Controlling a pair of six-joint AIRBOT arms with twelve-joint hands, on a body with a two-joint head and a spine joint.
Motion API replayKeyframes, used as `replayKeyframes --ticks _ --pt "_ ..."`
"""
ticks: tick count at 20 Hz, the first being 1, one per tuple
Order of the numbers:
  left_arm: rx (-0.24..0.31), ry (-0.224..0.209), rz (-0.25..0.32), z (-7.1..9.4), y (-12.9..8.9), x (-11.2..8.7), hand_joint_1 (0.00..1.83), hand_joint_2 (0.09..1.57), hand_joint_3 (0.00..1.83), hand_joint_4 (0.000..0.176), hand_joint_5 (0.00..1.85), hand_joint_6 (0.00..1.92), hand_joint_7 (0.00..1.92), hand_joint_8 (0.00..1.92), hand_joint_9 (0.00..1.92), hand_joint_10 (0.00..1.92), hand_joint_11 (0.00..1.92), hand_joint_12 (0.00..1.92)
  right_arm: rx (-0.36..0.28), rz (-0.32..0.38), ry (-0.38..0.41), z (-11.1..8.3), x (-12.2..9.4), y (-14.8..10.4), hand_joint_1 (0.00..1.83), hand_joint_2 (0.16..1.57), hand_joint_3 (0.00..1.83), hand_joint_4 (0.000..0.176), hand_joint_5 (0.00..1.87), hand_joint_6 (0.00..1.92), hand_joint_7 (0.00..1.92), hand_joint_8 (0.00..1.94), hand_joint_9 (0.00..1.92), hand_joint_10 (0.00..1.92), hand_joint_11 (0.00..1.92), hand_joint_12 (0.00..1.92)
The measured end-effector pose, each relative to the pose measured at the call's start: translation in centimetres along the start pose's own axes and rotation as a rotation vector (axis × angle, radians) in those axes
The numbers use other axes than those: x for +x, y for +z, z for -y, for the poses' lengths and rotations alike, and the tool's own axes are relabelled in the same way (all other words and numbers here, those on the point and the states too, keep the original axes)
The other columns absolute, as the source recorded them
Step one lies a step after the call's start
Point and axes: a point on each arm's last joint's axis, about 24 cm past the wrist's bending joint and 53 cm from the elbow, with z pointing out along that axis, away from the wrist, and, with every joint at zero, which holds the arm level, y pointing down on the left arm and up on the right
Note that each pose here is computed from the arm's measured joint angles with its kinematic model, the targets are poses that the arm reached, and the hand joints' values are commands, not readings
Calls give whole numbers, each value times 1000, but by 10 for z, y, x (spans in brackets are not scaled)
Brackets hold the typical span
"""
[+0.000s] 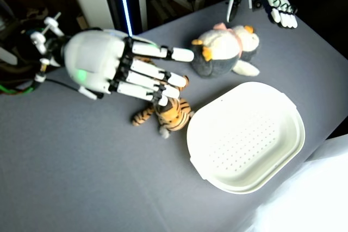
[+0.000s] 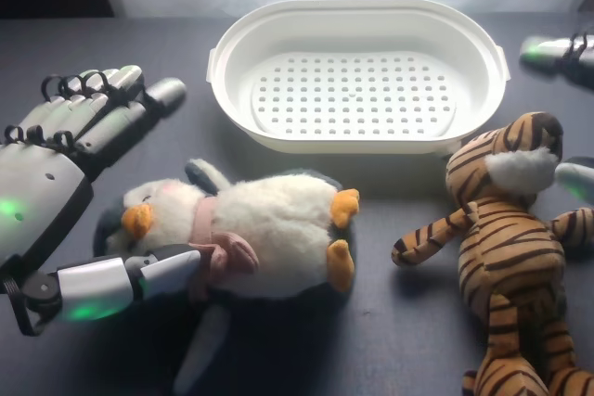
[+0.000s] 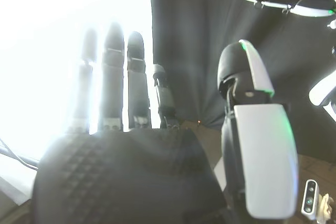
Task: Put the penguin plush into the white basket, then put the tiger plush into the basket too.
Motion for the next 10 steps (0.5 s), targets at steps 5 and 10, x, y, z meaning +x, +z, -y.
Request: replayKeyframes --ticks 5,10 --pt "-7 25 -91 -8 5 10 764 717 0 176 0 0 0 0 0 0 0 0 11 -11 4 3 2 0 757 1275 4 22 431 1 357 2 323 6 145 466" --pt "-31 139 -204 -17 23 24 859 649 0 176 0 0 0 0 0 0 0 0 10 -22 -3 4 3 0 762 1281 3 9 425 0 361 2 334 7 159 462"
